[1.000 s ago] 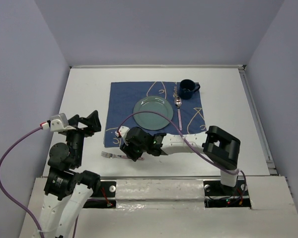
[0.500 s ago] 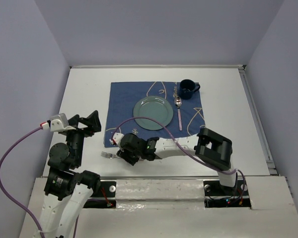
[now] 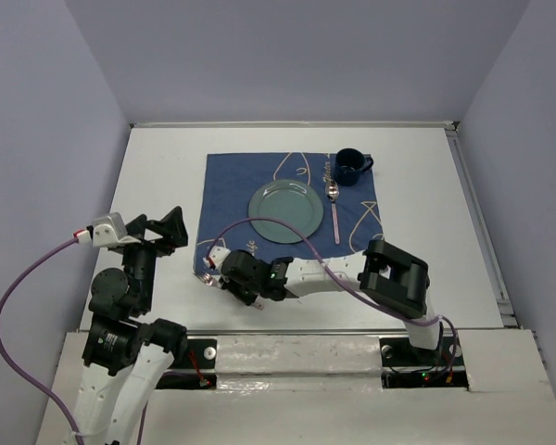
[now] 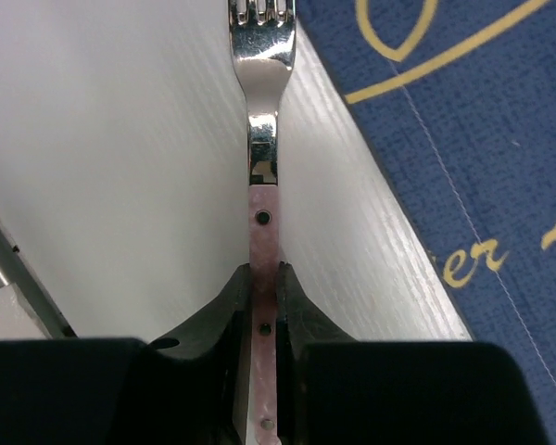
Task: Set the dinner table for one person
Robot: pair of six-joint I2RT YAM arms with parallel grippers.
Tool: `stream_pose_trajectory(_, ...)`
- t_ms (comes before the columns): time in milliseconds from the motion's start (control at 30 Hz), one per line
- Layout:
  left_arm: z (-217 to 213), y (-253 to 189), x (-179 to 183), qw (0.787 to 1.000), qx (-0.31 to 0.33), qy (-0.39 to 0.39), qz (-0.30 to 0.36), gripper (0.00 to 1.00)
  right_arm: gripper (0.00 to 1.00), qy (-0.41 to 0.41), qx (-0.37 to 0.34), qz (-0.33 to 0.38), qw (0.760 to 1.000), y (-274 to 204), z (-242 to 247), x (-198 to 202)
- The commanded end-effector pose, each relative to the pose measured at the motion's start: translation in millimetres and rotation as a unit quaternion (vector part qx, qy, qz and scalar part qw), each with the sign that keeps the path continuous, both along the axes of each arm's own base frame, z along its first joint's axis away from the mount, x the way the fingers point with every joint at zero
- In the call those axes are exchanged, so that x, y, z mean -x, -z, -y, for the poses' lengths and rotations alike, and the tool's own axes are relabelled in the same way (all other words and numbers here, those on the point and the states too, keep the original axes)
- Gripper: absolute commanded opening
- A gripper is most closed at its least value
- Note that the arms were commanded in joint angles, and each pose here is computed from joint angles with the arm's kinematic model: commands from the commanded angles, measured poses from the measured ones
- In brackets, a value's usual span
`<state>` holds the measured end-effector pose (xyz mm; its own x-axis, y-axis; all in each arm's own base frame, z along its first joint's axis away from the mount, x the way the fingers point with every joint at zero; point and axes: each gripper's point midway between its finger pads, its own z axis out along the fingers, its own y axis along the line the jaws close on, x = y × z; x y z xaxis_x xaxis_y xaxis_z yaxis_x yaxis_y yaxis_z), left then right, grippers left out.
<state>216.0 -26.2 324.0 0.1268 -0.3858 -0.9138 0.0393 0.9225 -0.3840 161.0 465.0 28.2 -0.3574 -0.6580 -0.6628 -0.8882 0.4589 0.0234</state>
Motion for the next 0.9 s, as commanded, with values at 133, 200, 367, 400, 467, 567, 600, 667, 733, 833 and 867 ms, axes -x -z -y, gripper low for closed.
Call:
stream_pose_trajectory(133,-35.2,-24.5,18.1,0.995,0.024,-0.080,0.052,0.99,0.00,0.133,-0.152,0.038,0.979,-120.4,-24.1,-38.2)
stream_pose_trajectory(200,-35.6,-24.4,18.4,0.995,0.024,-0.081,0.052,0.99,0.00,0.175,-0.199,0.043,0.963,-149.5,-27.8,-64.0)
stream_pose_trajectory(367,-34.0,-24.3,18.1,0.995,0.024,-0.077,0.051,0.99,0.00,0.322,-0.269,0.017,0.908,-167.0,-31.3,-144.1)
stream_pose_trajectory(400,-34.0,-23.9,18.1,0.995,0.024,-0.077,0.050,0.99,0.00,0.346,-0.262,0.015,0.901,-149.4,-33.0,-158.0)
stream_pose_trajectory(467,-33.6,-24.2,18.5,0.995,0.025,-0.076,0.052,0.99,0.00,0.392,-0.295,-0.003,0.871,-155.3,-34.9,-181.3)
stream_pose_trajectory(567,-30.5,-25.4,17.8,0.996,0.024,-0.067,0.054,0.99,0.00,0.423,-0.317,-0.009,0.848,-152.8,-44.7,-198.9)
stream_pose_trajectory(600,-29.1,-25.5,16.8,0.996,0.024,-0.064,0.054,0.99,0.00,0.429,-0.322,-0.012,0.844,-151.5,-48.4,-201.5)
stream_pose_trajectory(667,-26.9,-25.9,16.2,0.996,0.024,-0.059,0.055,0.99,0.00,0.445,-0.322,-0.015,0.835,-138.4,-51.2,-212.0)
stream_pose_trajectory(733,-25.0,-25.3,15.8,0.997,0.024,-0.054,0.054,0.99,0.00,0.461,-0.324,-0.015,0.826,-134.4,-55.3,-218.8)
stream_pose_trajectory(833,-22.4,-24.9,15.2,0.997,0.023,-0.048,0.052,0.99,0.00,0.468,-0.320,-0.020,0.824,-126.8,-58.9,-221.0)
stream_pose_trajectory(867,-22.5,-24.9,15.2,0.997,0.023,-0.048,0.053,0.99,0.00,0.473,-0.315,-0.024,0.823,-117.4,-59.4,-221.2)
